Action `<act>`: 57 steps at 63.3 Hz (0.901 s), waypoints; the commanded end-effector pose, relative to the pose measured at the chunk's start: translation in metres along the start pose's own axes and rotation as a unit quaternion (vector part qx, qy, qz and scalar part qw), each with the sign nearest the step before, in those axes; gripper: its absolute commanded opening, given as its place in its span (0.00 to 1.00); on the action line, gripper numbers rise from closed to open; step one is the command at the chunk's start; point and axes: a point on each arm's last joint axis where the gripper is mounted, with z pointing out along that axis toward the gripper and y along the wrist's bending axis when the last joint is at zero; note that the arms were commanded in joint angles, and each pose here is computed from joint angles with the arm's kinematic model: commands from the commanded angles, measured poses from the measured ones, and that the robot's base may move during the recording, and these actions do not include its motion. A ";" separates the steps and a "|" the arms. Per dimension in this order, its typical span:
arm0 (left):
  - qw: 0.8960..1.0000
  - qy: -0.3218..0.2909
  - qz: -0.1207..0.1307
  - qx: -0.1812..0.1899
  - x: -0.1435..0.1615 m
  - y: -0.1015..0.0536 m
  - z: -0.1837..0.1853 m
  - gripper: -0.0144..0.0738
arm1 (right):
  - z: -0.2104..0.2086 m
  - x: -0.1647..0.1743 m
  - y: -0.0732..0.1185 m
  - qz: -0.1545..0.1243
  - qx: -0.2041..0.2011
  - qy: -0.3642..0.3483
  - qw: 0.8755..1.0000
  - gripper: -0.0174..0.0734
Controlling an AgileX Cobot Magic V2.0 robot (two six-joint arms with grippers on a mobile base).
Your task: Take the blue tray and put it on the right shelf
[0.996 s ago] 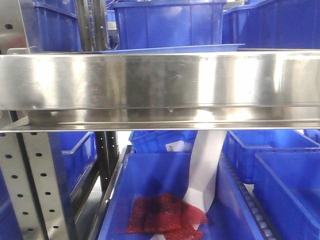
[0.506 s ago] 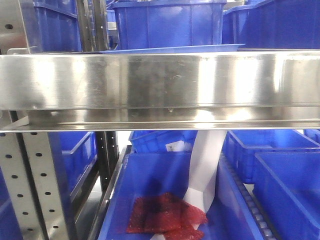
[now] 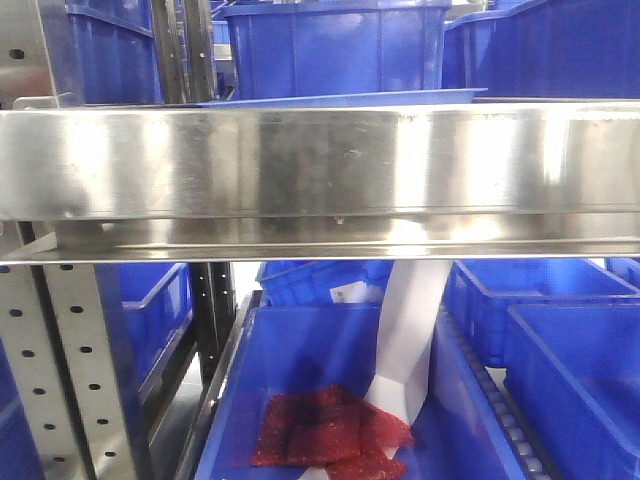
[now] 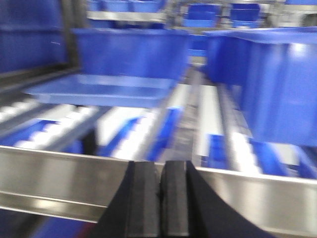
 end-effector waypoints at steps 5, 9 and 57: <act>0.999 -0.041 -0.002 -0.001 0.001 0.001 0.000 0.11 | -0.002 0.008 -0.005 -0.014 0.048 -0.062 0.997 0.25; 0.999 -0.041 -0.002 -0.001 0.001 0.001 0.000 0.11 | -0.002 0.025 -0.008 -0.014 0.060 -0.071 0.996 0.25; 0.999 -0.040 -0.002 -0.001 0.001 0.001 0.000 0.11 | 0.000 0.080 -0.012 -0.010 0.072 -0.084 0.994 0.25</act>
